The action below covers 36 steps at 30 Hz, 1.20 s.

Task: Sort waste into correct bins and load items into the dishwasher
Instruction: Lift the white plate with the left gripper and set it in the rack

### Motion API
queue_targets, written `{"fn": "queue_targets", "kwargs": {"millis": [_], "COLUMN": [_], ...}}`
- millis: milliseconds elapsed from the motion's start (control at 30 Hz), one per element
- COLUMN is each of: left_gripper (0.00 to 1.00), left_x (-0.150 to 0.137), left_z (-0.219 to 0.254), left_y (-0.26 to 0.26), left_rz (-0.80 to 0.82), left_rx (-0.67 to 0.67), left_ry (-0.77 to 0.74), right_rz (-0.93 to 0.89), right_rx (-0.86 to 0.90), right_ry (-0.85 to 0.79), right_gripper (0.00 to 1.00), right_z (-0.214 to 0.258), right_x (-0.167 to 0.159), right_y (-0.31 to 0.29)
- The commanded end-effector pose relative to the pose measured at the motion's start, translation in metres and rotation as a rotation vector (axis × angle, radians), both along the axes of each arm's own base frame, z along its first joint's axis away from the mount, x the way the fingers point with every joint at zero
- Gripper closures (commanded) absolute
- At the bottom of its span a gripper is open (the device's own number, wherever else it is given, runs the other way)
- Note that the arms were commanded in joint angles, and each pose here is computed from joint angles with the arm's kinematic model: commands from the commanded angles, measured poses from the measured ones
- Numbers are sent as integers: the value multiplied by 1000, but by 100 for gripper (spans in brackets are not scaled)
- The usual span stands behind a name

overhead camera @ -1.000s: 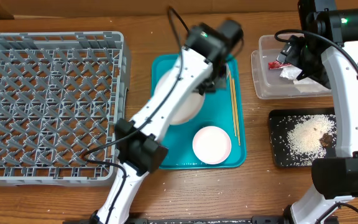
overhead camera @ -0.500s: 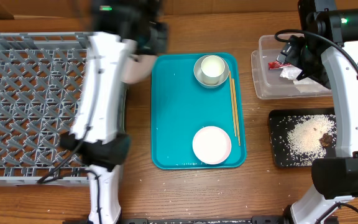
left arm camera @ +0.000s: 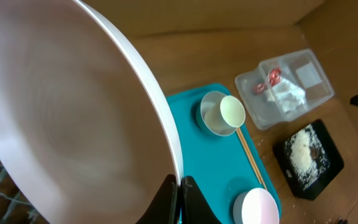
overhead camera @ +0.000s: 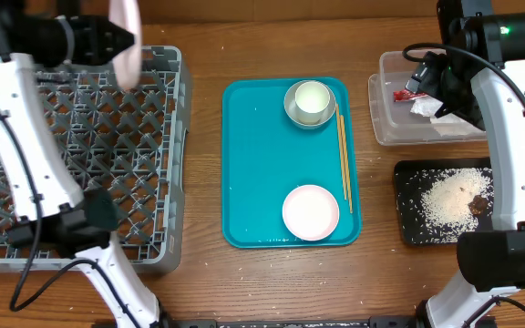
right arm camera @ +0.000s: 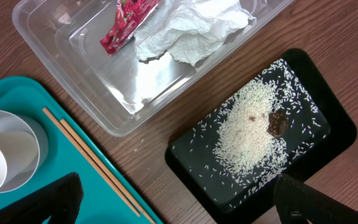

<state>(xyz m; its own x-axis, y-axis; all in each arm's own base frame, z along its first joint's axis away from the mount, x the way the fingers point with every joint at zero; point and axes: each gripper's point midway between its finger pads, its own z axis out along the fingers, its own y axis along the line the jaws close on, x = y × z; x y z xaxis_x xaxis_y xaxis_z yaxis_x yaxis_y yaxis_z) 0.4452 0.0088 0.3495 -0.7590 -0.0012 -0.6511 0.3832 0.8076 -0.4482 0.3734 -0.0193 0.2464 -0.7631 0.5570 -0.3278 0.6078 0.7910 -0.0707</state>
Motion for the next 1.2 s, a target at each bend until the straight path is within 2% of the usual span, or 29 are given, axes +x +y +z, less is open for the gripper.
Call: {"fn": "queue_targets", "kwargs": {"millis": [0,200,867,1067,1100,1167], "left_gripper": [96,96,96,96,94,83], "left_x": [4,17,45,42,42,40], "left_z": [-2,-33,-112,-120,-121,-121], "left_y": [22,41,47,63,67,73], "left_rz": [-53,-30,-31,77,97,134], "left_rx": [-41,-66,-156,-157,-158,-172], "left_ry": [-77,-14,159,246,262,283], "right_rz": [10,10,10,10,10,10], "right_rx": [-2,-3,-2,-2,-2,-2], "right_ry": [-43,-43,-43,-43,-43,-43], "right_gripper": [0,0,0,0,0,0], "right_z": [14,14,14,14,14,14], "right_x": [0,0,0,0,0,0], "right_y": [-1,-1,-1,-1,-1,-1]}}
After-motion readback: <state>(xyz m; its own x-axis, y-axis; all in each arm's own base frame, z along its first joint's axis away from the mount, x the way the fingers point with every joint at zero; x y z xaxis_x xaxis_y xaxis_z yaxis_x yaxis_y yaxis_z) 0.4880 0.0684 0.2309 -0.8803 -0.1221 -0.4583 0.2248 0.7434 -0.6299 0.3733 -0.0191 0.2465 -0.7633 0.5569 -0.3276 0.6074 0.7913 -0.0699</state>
